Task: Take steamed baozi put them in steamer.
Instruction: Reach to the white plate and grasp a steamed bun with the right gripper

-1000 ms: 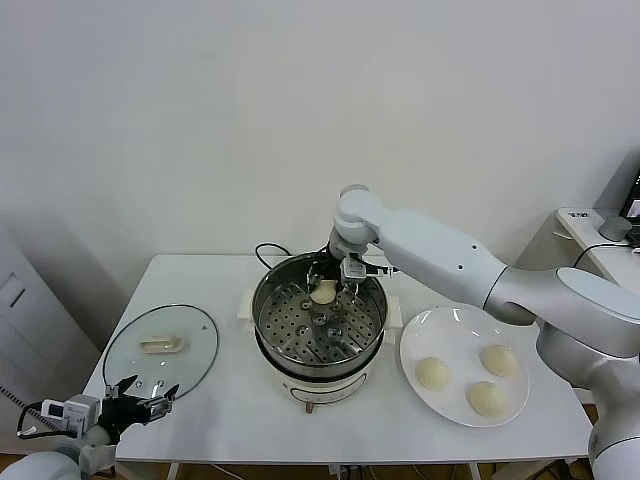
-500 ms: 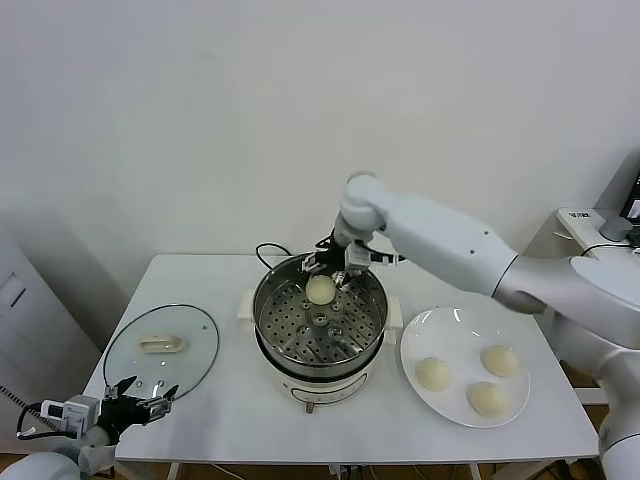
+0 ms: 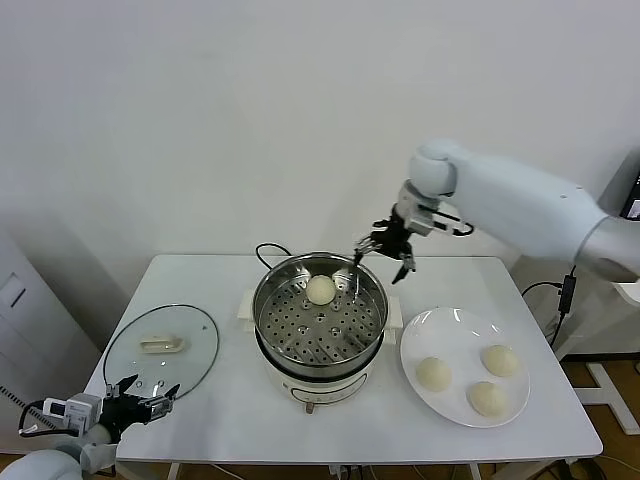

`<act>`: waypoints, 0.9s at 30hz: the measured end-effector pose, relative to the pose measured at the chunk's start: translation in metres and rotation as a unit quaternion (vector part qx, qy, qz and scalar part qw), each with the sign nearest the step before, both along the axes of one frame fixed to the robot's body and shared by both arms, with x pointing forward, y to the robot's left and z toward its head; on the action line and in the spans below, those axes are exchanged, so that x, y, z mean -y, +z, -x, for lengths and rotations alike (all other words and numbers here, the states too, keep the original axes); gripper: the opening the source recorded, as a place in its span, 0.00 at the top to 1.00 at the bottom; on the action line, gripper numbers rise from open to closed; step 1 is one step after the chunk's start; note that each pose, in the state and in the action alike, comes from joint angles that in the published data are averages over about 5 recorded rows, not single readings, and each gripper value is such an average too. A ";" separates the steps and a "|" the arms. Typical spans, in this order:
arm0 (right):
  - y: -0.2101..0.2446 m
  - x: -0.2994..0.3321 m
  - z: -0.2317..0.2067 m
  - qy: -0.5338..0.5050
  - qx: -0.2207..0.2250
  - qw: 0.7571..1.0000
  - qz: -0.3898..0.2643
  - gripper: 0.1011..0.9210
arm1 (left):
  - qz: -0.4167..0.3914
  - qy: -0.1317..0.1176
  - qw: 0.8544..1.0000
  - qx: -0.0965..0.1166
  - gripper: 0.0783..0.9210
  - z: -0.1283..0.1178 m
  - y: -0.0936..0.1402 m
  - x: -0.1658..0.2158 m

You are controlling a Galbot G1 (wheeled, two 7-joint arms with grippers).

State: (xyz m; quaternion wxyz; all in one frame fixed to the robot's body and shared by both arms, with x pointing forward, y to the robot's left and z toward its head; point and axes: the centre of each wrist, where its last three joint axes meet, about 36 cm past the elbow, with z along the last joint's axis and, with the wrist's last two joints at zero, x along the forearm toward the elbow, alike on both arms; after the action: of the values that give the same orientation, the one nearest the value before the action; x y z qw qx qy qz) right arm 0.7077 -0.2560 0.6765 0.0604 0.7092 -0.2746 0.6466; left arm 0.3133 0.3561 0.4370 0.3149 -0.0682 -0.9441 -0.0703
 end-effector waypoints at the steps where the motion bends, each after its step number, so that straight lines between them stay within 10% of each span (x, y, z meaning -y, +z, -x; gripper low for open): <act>1: -0.002 0.009 0.001 -0.028 -0.010 1.000 -0.001 0.12 | 0.000 0.000 1.000 0.000 0.12 0.000 0.000 0.000; 27: -0.105 0.109 0.071 -0.402 -0.150 0.903 0.016 0.12 | 0.000 0.005 1.000 0.004 0.12 0.002 0.002 0.004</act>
State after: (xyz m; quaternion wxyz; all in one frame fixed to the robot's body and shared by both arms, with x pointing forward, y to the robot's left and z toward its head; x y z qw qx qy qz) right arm 0.6367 -0.3653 0.5714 0.3673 0.6258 -0.5134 0.4581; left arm 0.3115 0.3518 0.4392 0.3112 -0.0628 -0.9458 -0.0686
